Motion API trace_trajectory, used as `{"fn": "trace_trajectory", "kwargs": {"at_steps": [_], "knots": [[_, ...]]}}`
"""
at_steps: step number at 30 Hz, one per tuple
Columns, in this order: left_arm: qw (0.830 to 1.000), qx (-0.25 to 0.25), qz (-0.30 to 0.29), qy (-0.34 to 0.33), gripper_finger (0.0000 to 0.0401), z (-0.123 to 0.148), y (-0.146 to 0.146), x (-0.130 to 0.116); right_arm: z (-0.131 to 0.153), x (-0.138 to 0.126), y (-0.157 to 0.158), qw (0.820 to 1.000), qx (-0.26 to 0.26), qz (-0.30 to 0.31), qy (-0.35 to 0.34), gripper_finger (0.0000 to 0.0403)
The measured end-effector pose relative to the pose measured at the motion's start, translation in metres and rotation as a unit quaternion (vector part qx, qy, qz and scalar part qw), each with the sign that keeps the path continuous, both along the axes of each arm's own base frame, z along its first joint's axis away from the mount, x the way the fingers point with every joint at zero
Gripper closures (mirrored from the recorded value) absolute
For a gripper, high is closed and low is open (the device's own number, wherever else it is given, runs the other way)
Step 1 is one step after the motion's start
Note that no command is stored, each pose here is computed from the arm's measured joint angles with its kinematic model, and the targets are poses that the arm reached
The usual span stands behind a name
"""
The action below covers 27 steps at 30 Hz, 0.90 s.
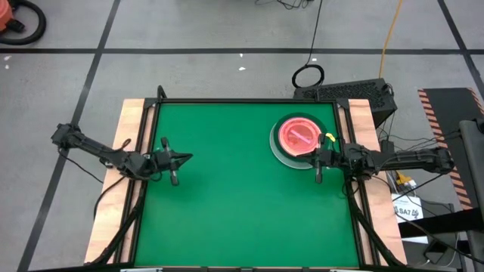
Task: Stack plastic plates
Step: Return to home position
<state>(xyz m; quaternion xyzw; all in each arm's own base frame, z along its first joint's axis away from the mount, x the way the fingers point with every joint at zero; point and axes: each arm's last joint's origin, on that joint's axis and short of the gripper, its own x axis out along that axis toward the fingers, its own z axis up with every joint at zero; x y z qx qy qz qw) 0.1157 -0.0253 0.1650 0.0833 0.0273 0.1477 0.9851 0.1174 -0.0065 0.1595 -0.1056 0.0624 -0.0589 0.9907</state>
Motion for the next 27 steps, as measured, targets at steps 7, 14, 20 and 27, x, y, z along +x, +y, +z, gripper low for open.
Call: {"fn": "trace_trajectory", "kwargs": {"at_steps": [7, 14, 20, 27], "knots": [[0.999, 0.008, -0.036, -0.004, 0.0378, 0.002, 0.009, -0.004, -0.001, -0.001, 0.000, 1.000, 0.001, 0.000, 0.003, 0.0403], [0.998, 0.016, -0.053, -0.021, 0.0378, 0.005, 0.018, -0.008, 0.000, -0.003, 0.000, 1.000, 0.000, -0.001, 0.001, 0.0403], [0.999, 0.019, -0.041, -0.020, 0.0378, 0.005, 0.025, -0.012, 0.000, -0.007, 0.000, 1.000, 0.010, -0.002, -0.002, 0.0403], [0.998, 0.004, -0.042, -0.036, 0.0378, 0.005, 0.025, -0.018, 0.001, -0.012, 0.000, 1.000, 0.018, -0.004, -0.014, 0.0403]]}}
